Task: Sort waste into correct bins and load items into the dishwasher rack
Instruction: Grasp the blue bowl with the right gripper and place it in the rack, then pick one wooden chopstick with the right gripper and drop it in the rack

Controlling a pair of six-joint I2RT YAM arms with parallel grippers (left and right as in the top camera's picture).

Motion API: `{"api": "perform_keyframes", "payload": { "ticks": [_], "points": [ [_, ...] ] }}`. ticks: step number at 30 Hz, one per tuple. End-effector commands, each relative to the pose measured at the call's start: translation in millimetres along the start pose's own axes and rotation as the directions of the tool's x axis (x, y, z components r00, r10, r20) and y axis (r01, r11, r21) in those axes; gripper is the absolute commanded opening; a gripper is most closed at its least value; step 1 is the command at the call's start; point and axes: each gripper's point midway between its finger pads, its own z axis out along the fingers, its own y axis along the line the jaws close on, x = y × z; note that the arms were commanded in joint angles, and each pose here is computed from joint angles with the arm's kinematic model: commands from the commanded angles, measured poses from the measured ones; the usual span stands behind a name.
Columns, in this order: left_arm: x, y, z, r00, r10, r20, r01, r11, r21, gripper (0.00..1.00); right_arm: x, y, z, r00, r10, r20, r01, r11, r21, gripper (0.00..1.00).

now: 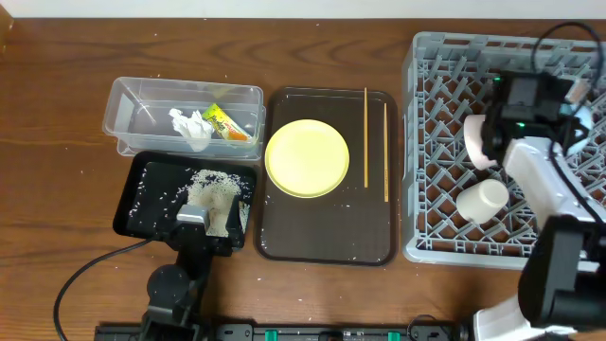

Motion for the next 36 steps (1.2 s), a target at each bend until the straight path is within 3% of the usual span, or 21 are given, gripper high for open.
{"api": "perform_keyframes", "payload": {
  "ticks": [1, 4, 5, 6, 7, 8, 13, 17, 21, 23, 24, 27, 30, 33, 36],
  "points": [
    [17, 3, 2, 0.999, 0.008, -0.045, -0.008, 1.000, -0.009, 0.95, 5, 22, -12, 0.995, -0.095, 0.018, 0.095, 0.995, -0.001, 0.01],
    [17, 3, 2, 0.999, 0.008, -0.045, -0.008, 1.000, -0.009, 0.95, 16, 43, -22, 0.979, -0.200, 0.023, 0.201, 0.979, -0.022, 0.05],
    [17, 3, 2, 0.999, 0.008, -0.045, -0.008, 1.000, -0.009, 0.95, 18, 48, -25, 0.974, -0.227, 0.026, 0.228, 0.973, -0.034, 0.17],
    [17, 3, 2, 0.999, 0.008, -0.045, -0.008, 1.000, -0.010, 0.95, 20, 52, -28, 0.969, -0.245, 0.030, 0.246, 0.968, -0.051, 0.47],
    [17, 3, 2, 0.999, 0.008, -0.045, -0.008, 1.000, -0.009, 0.95, 22, 57, -34, 0.968, -0.249, 0.038, 0.252, 0.965, -0.073, 0.96],
    [17, 3, 2, 0.999, 0.008, -0.045, -0.008, 1.000, -0.009, 0.96, 19, 58, -38, 0.969, -0.241, 0.050, 0.245, 0.966, -0.085, 0.99],
    [17, 3, 2, 0.999, 0.008, -0.045, -0.008, 1.000, -0.010, 0.95, -5, 56, -72, 0.983, -0.137, 0.119, 0.164, 0.951, -0.261, 0.99],
    [17, 3, 2, 0.999, 0.008, -0.045, -0.008, 1.000, -0.009, 0.95, -35, 45, -110, 0.987, 0.007, 0.159, 0.080, 0.842, -0.533, 0.99],
    [17, 3, 2, 0.999, 0.008, -0.045, -0.008, 1.000, -0.010, 0.95, -54, 31, -168, 0.976, 0.123, 0.181, 0.072, 0.599, -0.797, 0.91],
    [17, 3, 2, 0.999, 0.007, -0.045, -0.008, 1.000, -0.009, 0.95, -52, 31, -203, 0.975, 0.166, 0.150, 0.066, 0.425, -0.903, 0.87],
    [17, 3, 2, 0.999, 0.008, -0.045, -0.008, 1.000, -0.009, 0.95, -45, 34, -227, 0.980, 0.165, 0.107, 0.054, 0.295, -0.954, 0.86],
    [17, 3, 2, 0.999, 0.008, -0.045, -0.008, 1.000, -0.009, 0.95, -17, 47, -277, 0.997, 0.070, 0.027, 0.025, 0.036, -0.999, 0.85],
    [17, 3, 2, 0.999, 0.008, -0.045, -0.008, 1.000, -0.009, 0.95, 21, 67, -320, 0.997, -0.074, 0.016, 0.007, -0.128, -0.992, 0.83],
    [17, 3, 2, 0.999, 0.008, -0.045, -0.008, 1.000, -0.009, 0.95, 60, 91, -345, 0.979, -0.197, 0.056, 0.023, -0.167, -0.986, 0.75],
    [17, 3, 2, 0.999, 0.007, -0.045, -0.008, 1.000, -0.009, 0.95, 89, 112, -347, 0.955, -0.284, 0.080, 0.056, -0.090, -0.994, 0.64]
  ]
}}
